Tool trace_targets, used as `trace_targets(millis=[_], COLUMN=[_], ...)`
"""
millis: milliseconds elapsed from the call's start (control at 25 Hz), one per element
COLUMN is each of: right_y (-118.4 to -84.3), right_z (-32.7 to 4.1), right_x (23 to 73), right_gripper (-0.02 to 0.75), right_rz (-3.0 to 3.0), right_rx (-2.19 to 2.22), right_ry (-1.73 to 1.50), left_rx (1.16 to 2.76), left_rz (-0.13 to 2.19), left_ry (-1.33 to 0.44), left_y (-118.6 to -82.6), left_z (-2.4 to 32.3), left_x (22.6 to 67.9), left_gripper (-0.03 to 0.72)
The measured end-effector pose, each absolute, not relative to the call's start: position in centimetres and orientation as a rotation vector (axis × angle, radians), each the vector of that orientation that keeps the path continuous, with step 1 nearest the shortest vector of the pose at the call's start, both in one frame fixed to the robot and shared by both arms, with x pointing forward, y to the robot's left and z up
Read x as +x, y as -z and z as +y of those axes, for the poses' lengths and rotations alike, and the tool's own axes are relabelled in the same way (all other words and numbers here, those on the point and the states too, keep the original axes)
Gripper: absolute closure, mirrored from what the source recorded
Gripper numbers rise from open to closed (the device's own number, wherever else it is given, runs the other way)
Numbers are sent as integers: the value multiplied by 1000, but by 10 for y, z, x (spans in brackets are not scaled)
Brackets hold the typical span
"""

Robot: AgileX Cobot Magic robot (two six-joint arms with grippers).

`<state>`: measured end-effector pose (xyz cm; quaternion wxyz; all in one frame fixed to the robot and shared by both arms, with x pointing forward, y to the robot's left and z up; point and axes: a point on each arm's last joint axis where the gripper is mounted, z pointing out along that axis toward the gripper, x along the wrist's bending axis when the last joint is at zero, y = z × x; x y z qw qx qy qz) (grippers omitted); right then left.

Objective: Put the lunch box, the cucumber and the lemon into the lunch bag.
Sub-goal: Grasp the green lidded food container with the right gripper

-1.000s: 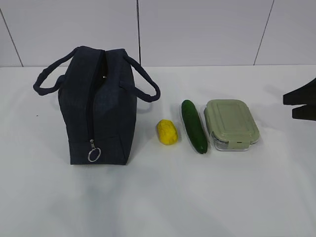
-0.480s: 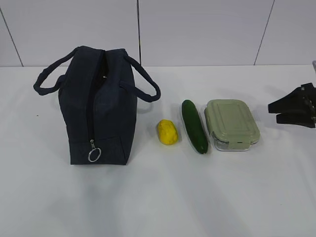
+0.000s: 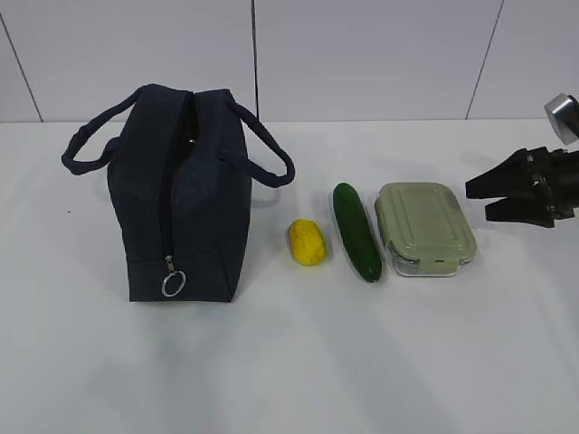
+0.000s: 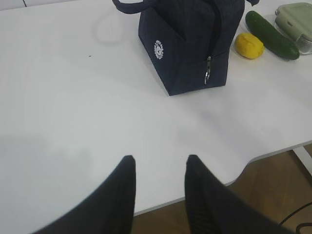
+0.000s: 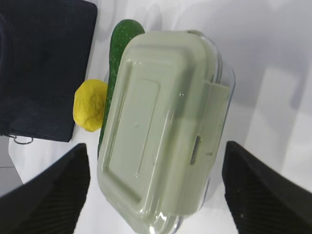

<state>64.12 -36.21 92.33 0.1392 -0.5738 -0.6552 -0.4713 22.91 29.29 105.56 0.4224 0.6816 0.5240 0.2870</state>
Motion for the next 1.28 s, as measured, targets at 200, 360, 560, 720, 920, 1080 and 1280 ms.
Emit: trace_targets(millis=[200, 360, 560, 720, 920, 1080, 1280], right_y=[-908, -899, -889, -882, -884, -883, -882], right_z=[-362, -356, -337, -332, -333, -333, -334], right_x=[648, 653, 661, 665, 667, 666, 665], right_gripper=[103, 102, 101, 101, 101, 101, 101], right_rz=[-1849, -1843, -1860, -1870, -1880, -1896, -1907], right_rx=[-1666, -1654, -1606, -1593, -1593, -1588, -1585], right_ry=[1356, 1335, 1300, 1268, 1266, 1248, 1232], left_rx=[1707, 1707, 1707, 1707, 1707, 1707, 1707], left_rz=[1312, 1312, 1312, 1312, 1312, 1312, 1312], left_ry=[-719, -719, -719, -719, -719, -719, -719], left_y=[-1056, -1056, -1056, -1056, -1056, -1056, -1056], left_z=[293, 293, 293, 293, 293, 293, 293], left_x=[229, 229, 229, 229, 229, 229, 229], left_gripper=[443, 443, 443, 443, 443, 443, 443])
